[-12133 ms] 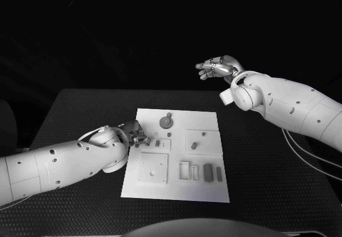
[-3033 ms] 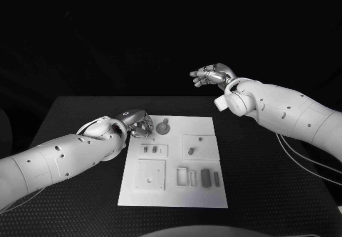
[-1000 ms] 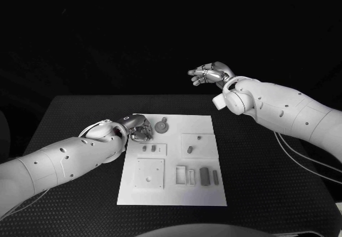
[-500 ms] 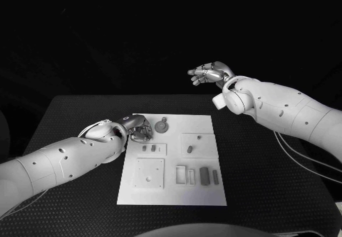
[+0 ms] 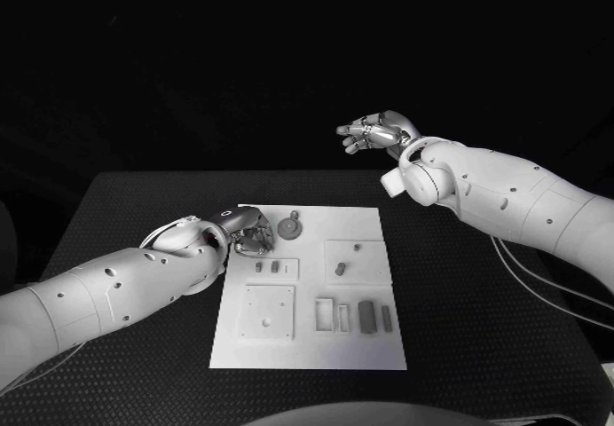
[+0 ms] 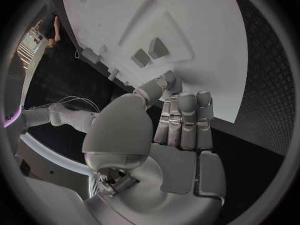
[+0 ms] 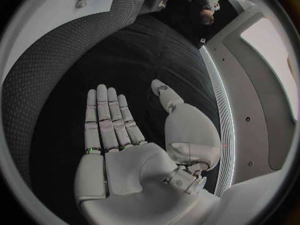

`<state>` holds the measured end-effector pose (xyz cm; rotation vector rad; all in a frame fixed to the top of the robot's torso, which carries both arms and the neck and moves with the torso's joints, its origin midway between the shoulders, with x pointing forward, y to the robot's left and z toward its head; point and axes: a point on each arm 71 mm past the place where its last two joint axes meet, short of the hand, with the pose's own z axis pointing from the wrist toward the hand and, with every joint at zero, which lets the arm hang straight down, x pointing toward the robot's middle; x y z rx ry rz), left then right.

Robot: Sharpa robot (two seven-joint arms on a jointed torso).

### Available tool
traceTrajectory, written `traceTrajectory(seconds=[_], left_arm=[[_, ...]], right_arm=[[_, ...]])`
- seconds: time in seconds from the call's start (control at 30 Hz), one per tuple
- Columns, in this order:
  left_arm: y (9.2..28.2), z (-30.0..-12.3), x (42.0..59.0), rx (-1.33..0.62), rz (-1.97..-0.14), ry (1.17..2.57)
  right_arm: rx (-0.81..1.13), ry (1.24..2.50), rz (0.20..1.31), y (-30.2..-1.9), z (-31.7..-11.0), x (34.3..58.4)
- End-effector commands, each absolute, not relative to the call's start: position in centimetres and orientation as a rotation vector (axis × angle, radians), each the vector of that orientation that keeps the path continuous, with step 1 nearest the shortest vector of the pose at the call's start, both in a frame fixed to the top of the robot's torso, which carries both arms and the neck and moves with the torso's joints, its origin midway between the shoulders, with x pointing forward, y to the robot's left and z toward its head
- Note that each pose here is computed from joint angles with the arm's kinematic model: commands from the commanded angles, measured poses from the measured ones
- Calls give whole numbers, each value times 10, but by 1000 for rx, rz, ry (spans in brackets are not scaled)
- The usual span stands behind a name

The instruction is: Assemble the parts on the task board

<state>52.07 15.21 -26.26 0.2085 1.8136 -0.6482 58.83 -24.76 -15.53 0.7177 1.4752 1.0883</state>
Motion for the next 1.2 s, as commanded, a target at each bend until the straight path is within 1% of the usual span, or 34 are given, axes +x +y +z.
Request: traceTrajectory(seconds=[0.03, 0.17, 0.7, 1.2], left_arm=[[144, -266, 515, 232, -690, 1825], [144, -266, 516, 224, -686, 1814], [144, -269, 515, 240, -663, 1854], [145, -269, 516, 240, -664, 1848]], right_arm=[[708, 1482, 1103, -246, -155, 588], [708, 1481, 1101, -247, -155, 588], [709, 1482, 1100, -248, -155, 588], [709, 1481, 1100, -248, -155, 588]])
